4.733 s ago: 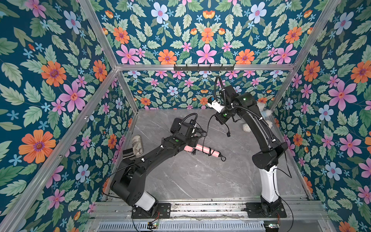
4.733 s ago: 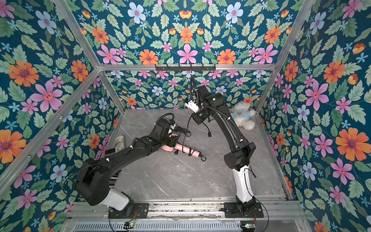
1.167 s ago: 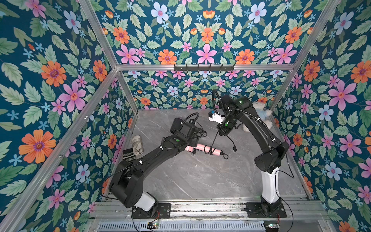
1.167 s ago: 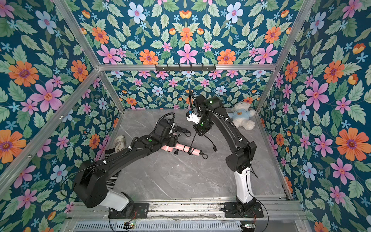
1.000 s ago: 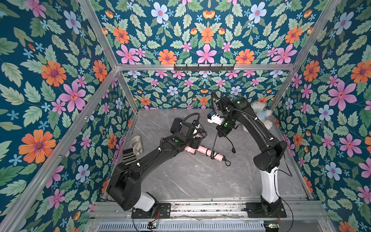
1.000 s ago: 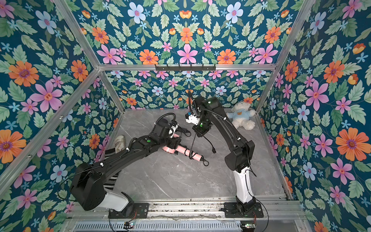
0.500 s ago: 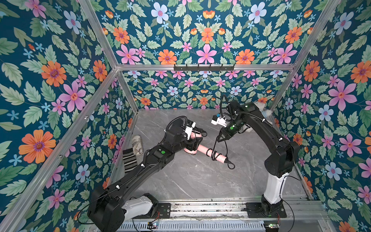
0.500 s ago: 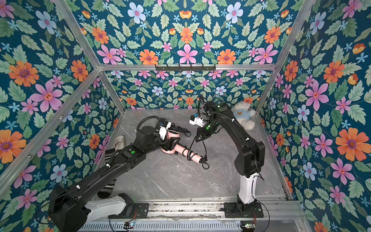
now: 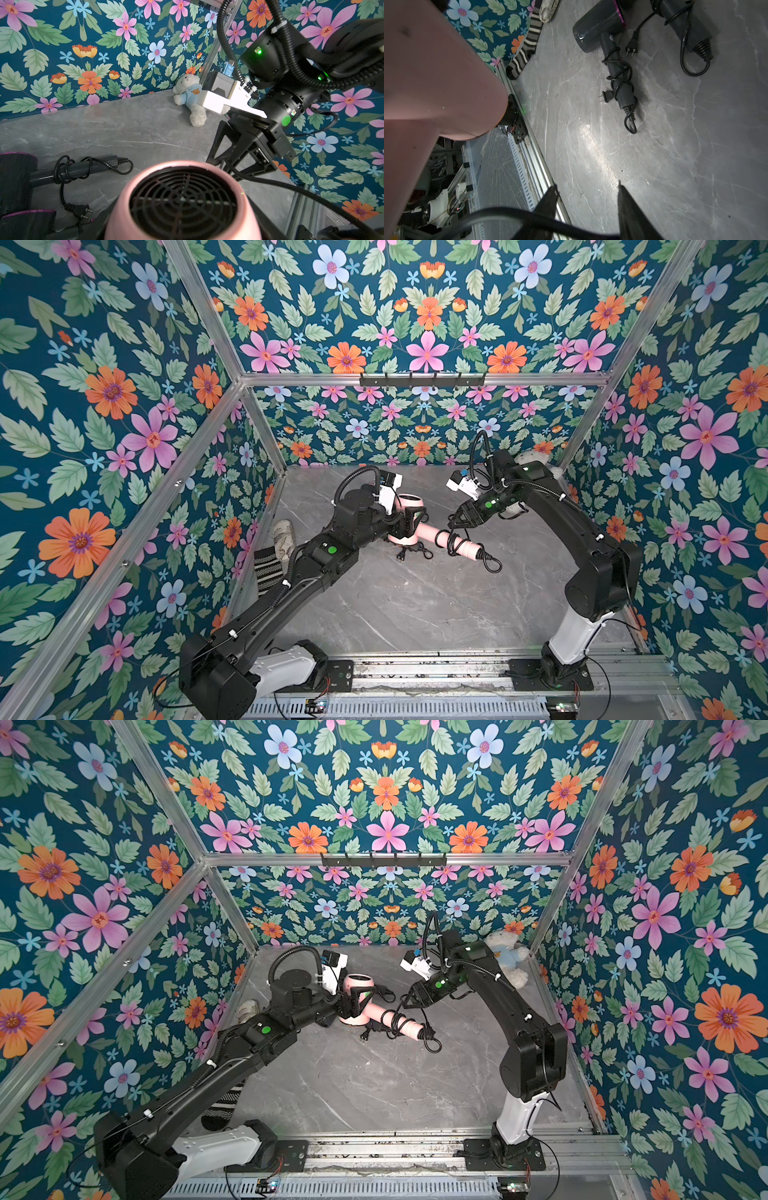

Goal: Wrap the cord around the hair dryer
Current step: Wrap the power cord around the hair dryer.

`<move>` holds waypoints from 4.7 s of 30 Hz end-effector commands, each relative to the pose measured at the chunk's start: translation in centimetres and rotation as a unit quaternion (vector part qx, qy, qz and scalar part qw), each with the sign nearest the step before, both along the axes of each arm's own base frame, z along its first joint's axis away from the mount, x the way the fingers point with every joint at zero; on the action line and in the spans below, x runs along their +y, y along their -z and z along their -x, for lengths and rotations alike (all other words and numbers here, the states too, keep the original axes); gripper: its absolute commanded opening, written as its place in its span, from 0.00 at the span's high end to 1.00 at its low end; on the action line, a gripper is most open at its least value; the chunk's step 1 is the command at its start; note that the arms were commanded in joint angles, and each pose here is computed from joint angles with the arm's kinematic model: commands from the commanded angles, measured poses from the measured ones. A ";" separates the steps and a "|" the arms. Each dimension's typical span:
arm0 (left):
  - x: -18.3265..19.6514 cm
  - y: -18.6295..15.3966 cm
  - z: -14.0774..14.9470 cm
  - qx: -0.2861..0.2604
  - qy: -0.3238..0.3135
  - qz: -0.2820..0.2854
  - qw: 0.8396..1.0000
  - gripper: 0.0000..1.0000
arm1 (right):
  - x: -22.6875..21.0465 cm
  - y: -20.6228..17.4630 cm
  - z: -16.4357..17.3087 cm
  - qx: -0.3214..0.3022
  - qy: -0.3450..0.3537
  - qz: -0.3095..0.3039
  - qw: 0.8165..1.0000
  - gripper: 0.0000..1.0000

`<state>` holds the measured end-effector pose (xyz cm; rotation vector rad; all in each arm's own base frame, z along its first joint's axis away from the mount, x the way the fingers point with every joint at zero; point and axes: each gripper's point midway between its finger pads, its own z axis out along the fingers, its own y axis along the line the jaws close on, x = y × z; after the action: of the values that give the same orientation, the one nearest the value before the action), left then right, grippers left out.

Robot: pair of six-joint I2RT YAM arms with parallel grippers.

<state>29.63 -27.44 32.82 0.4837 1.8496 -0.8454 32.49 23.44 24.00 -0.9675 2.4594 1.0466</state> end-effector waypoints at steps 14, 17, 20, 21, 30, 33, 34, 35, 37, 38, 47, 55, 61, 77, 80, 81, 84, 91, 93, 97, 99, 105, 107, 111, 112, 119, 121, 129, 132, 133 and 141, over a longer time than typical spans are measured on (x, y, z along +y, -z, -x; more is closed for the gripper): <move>0.6 -3.3 -1.3 0.037 -0.051 0.032 0.998 1.00 | -2.3 -2.7 -2.3 -0.114 0.089 -0.115 0.983 0.15; 0.7 -3.5 -1.7 0.051 -0.062 0.029 0.996 1.00 | -3.1 -3.5 -2.3 -0.111 0.103 -0.154 0.976 0.15; 0.9 -3.4 -2.3 0.064 -0.081 0.026 0.994 1.00 | -3.6 -3.0 -2.2 -0.120 0.112 -0.150 0.975 0.14; 1.1 -3.3 -2.6 0.069 -0.092 0.022 0.993 1.00 | -3.8 -2.6 -2.2 -0.121 0.115 -0.147 0.975 0.14; 1.3 -1.7 -5.0 0.106 -0.139 -0.003 0.985 1.00 | -4.4 2.5 -1.7 -0.120 0.112 -0.154 0.974 0.26; 1.4 -1.8 -5.4 0.117 -0.132 0.008 0.984 1.00 | -4.6 3.9 -1.8 -0.128 0.112 -0.144 0.975 0.24; 1.4 -1.8 -5.6 0.119 -0.130 0.010 0.984 1.00 | -4.8 4.3 -2.0 -0.138 0.113 -0.139 0.974 0.24; 1.5 -1.9 -5.7 0.121 -0.130 0.012 0.984 1.00 | -5.0 4.7 -2.0 -0.148 0.113 -0.136 0.973 0.23; 1.7 -1.8 -5.8 0.127 -0.125 0.010 0.984 1.00 | -5.2 5.1 -2.2 -0.172 0.108 -0.139 0.969 0.23; 1.6 -1.8 -5.8 0.131 -0.120 0.008 0.984 1.00 | -5.3 5.3 -2.2 -0.184 0.102 -0.141 0.967 0.23; 1.1 -1.2 -5.3 0.150 -0.083 -0.022 0.985 1.00 | -4.4 5.0 -3.1 -0.211 0.064 -0.166 0.961 0.28; 0.1 -1.3 -4.9 0.148 -0.037 -0.054 0.987 1.00 | -3.7 4.9 -2.8 -0.213 0.019 -0.182 0.960 0.28; 0.1 -1.3 -5.0 0.149 -0.033 -0.071 0.986 1.00 | -2.4 4.0 -0.5 -0.174 -0.041 -0.241 0.954 0.29; 0.5 -4.1 -4.0 0.135 -0.014 -0.042 0.990 1.00 | -1.5 5.4 1.0 -0.101 -0.077 -0.253 0.959 0.29; 0.2 -4.5 -3.8 0.135 -0.005 -0.037 0.990 1.00 | -0.6 6.0 1.2 -0.107 -0.082 -0.228 0.964 0.29; 0.1 -4.7 -3.8 0.134 -0.002 -0.035 0.990 1.00 | -0.5 6.1 1.1 -0.109 -0.082 -0.222 0.965 0.29; 0.3 -5.3 -3.8 0.129 -0.002 -0.031 0.991 1.00 | -0.3 6.3 1.4 -0.102 -0.084 -0.222 0.966 0.30; 1.1 -6.3 -4.1 0.122 -0.009 -0.022 0.992 1.00 | -0.2 6.6 1.8 -0.093 -0.079 -0.227 0.966 0.35; 0.9 -6.2 -4.1 0.124 -0.006 -0.017 0.992 1.00 | 0.1 6.7 1.6 -0.093 -0.075 -0.226 0.967 0.35; 0.8 -6.2 -4.1 0.126 -0.005 -0.011 0.992 1.00 | 0.2 5.4 1.4 -0.111 -0.067 -0.225 0.966 0.41; 0.8 -6.1 -4.2 0.126 -0.007 -0.009 0.992 1.00 | 0.2 5.4 1.5 -0.107 -0.064 -0.227 0.966 0.54; 2.0 -5.6 -5.3 0.131 -0.042 0.005 0.991 1.00 | 0.0 5.3 1.9 -0.097 -0.047 -0.223 0.969 0.71; 2.7 -5.4 -6.0 0.132 -0.060 0.019 0.989 1.00 | 0.0 5.4 2.1 -0.089 -0.039 -0.220 0.971 0.71; 5.1 -4.5 -7.8 0.131 -0.127 0.039 0.982 1.00 | -0.1 6.2 2.1 -0.050 -0.014 -0.184 0.981 0.77; 5.8 -4.3 -8.2 0.129 -0.148 0.040 0.980 1.00 | -0.1 6.7 2.2 -0.038 -0.006 -0.169 0.985 0.80; 11.7 -2.8 -11.0 0.088 -0.327 0.042 0.940 1.00 | 0.7 11.3 5.1 0.055 0.019 0.011 0.998 0.96; 12.8 -2.2 -11.4 0.082 -0.357 0.058 0.929 1.00 | 1.1 12.2 6.3 0.075 0.015 0.045 0.996 1.00; 14.3 1.7 -12.8 0.106 -0.408 0.120 0.899 1.00 | 2.9 15.6 9.9 0.115 -0.027 0.191 0.974 1.00; 15.9 3.2 -12.9 0.102 -0.452 0.117 0.879 1.00 | 4.2 15.2 10.5 0.092 -0.064 0.227 0.968 1.00; 16.5 3.5 -12.8 0.097 -0.468 0.110 0.872 1.00 | 4.4 14.9 10.5 0.083 -0.073 0.236 0.965 1.00; 19.7 7.2 -11.4 0.052 -0.565 -0.065 0.821 1.00 | 4.8 9.2 7.9 -0.025 -0.096 0.293 0.951 1.00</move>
<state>40.36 -10.47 23.23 -0.4910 2.0439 -0.0694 25.76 30.62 14.00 -1.2662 2.7048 0.4618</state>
